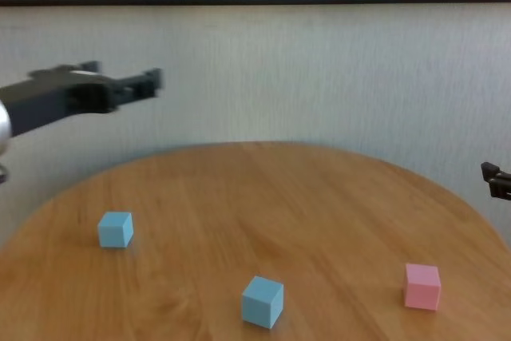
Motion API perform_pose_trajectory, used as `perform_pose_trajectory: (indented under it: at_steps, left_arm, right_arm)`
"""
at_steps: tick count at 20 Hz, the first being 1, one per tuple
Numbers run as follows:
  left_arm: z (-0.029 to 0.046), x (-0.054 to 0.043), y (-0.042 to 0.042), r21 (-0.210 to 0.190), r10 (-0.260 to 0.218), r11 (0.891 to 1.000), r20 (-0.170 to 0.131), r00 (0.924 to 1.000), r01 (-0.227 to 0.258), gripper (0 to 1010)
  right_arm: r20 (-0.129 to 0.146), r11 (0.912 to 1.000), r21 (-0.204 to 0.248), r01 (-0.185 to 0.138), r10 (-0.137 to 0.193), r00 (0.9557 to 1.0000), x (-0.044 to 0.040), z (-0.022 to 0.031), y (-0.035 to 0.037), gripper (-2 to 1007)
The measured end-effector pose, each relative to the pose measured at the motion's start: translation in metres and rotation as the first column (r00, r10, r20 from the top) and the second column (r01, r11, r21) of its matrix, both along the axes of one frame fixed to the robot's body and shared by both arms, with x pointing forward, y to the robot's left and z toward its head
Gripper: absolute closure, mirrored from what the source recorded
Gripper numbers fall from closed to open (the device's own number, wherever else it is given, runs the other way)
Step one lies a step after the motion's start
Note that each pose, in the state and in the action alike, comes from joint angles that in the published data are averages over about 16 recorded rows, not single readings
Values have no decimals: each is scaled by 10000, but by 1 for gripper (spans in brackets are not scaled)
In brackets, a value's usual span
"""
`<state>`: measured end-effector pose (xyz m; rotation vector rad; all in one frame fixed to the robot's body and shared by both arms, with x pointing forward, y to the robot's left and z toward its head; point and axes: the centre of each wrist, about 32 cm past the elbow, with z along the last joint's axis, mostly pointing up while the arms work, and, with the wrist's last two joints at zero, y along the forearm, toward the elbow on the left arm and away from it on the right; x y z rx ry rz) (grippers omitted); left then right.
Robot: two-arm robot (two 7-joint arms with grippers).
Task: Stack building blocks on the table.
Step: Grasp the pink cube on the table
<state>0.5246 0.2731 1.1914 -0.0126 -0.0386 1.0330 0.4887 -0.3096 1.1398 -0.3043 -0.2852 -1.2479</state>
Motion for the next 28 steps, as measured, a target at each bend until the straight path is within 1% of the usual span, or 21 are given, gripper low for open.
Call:
perform_pose_trajectory:
  at_steps: [2,4,6,9,11,18,20,22,24,26,28]
  left_arm:
    - [-28,-62,49,-346,705,9970,274,9971,-696,11]
    - [-54,-109,85,-585,1226,9911,454,9914,-1198,11]
    - [-73,-138,109,-720,1563,9857,560,9861,-1521,11]
    - [-89,-153,126,-815,1825,9808,615,9813,-1773,11]
    - [-92,-154,127,-831,1864,9800,624,9805,-1810,11]
    - [-84,-139,108,-703,1674,9841,555,9843,-1634,11]
    - [-82,-135,104,-674,1634,9849,537,9851,-1597,11]
    - [-80,-133,101,-649,1602,9855,523,9857,-1567,11]
    - [-79,-131,98,-630,1577,9860,512,9862,-1544,11]
    - [-78,-129,96,-615,1555,9864,502,9866,-1524,11]
    - [-77,-127,94,-602,1538,9867,494,9869,-1507,11]
  right_arm:
    - [0,10000,0,0,0,10000,0,0,0,0]
    - [0,10000,0,0,0,10000,0,0,0,0]
    - [0,10000,0,0,0,10000,0,0,0,0]
    - [0,10000,0,0,0,10000,0,0,0,0]
    - [0,10000,0,0,0,10000,0,0,0,0]
    - [0,10000,0,0,0,10000,0,0,0,0]
    - [-39,10000,0,-44,44,10000,0,1,0,0]
    - [-136,9999,4,-128,128,9998,2,6,-2,0]
    - [-293,9997,8,-251,251,9993,6,17,-4,0]
    - [-520,9991,16,-414,414,9978,14,34,-8,0]
    - [-802,9980,35,-626,627,9948,23,56,-16,0]
